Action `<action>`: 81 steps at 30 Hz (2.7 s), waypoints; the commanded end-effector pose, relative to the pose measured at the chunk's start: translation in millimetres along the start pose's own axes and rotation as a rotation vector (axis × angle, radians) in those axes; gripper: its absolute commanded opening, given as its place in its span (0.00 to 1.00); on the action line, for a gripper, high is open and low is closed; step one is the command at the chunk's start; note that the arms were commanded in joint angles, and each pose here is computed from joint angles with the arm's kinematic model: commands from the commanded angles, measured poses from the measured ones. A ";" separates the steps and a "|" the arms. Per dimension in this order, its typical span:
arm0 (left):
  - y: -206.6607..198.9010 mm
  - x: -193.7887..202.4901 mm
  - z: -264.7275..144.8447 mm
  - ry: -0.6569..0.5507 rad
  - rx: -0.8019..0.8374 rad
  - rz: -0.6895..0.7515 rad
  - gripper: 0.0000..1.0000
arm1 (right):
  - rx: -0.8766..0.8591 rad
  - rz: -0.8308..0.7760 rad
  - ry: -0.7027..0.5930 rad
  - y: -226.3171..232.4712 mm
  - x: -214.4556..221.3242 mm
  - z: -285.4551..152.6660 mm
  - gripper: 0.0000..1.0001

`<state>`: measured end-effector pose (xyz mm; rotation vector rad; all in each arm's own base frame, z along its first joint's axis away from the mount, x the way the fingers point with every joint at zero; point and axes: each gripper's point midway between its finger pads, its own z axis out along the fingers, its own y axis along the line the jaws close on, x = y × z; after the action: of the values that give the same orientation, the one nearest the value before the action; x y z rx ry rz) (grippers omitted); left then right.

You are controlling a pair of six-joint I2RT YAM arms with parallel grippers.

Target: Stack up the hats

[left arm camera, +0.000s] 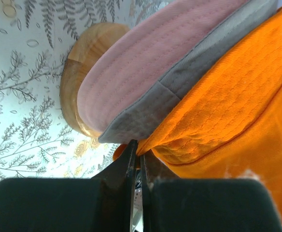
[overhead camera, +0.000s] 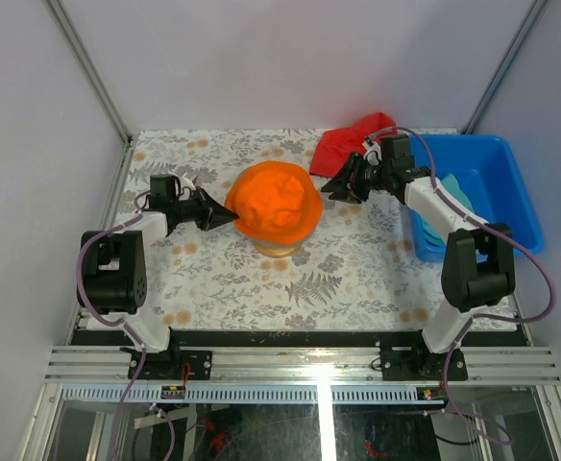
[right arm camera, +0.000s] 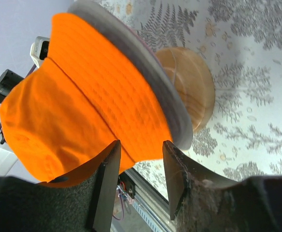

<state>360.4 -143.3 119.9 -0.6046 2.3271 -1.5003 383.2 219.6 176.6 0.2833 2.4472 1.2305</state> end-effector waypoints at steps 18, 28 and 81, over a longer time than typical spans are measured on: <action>-22.1 -57.3 0.6 -0.050 0.012 -0.028 0.05 | -0.332 -0.092 0.026 47.0 -37.2 29.9 0.57; -21.1 -52.8 1.3 -0.041 0.011 -0.035 0.05 | -0.354 -0.074 0.046 45.3 -36.7 40.2 0.57; 39.6 6.5 12.1 0.073 -0.098 -0.111 0.01 | -0.094 0.003 0.175 -39.8 20.4 68.2 0.14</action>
<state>356.7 -144.6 95.6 -0.6911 2.4141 -1.5665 405.3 267.0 120.7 0.1036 2.4412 1.5216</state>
